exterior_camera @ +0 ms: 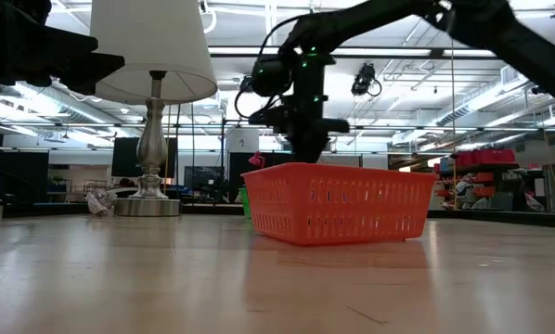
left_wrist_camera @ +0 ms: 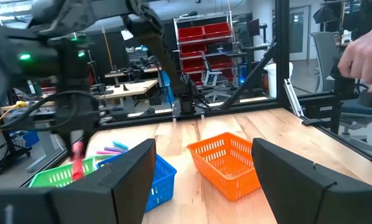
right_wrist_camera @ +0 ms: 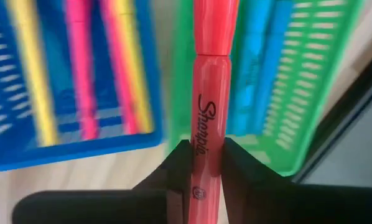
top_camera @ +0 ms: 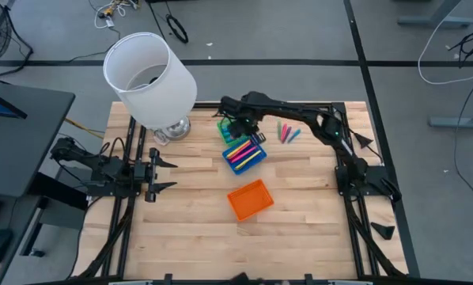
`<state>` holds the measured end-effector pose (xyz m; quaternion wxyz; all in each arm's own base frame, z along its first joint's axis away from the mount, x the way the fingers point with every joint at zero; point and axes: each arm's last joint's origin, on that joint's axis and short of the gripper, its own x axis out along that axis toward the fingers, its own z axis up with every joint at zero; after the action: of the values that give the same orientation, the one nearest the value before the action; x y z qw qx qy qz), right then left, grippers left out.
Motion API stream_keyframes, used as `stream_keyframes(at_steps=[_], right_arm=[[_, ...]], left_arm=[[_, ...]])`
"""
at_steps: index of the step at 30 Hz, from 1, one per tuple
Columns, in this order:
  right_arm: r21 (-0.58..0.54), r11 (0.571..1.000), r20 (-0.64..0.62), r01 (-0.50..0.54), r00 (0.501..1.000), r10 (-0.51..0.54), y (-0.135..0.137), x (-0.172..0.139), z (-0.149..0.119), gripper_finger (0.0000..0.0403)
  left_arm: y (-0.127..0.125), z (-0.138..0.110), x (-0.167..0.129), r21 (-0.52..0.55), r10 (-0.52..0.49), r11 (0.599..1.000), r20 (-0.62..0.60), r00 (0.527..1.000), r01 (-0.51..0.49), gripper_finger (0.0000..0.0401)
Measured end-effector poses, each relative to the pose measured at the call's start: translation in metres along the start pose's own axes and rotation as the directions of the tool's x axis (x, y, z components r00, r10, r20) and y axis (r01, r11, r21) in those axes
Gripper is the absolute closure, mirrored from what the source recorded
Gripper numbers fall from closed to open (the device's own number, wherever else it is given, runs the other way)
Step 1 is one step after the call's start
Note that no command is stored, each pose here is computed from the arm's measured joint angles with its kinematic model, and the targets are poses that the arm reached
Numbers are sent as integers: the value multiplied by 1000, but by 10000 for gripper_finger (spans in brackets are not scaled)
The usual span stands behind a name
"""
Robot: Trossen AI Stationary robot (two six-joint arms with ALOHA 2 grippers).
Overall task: Pick & Place Markers
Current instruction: Put the red highlighter pen into the green bin, then put the blue marker pen into the orange bin
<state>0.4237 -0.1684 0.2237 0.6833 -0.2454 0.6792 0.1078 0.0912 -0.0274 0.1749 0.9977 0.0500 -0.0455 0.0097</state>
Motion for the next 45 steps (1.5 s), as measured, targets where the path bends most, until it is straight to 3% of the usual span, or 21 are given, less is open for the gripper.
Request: stream_keyframes(at_steps=[9, 33, 45], right_arm=[[-17, 999, -32, 31, 999, -31, -29, 21, -8, 348], [-14, 1000, 48, 7, 999, -6, -24, 31, 1, 346], [29, 1000, 34, 1, 999, -2, -23, 34, 0, 249]], left_arm=[[0, 0, 0, 0, 0, 1000, 0, 1000, 0, 128], [0, 0, 0, 0, 0, 1000, 0, 1000, 0, 128], [0, 0, 0, 0, 0, 1000, 0, 1000, 0, 128]])
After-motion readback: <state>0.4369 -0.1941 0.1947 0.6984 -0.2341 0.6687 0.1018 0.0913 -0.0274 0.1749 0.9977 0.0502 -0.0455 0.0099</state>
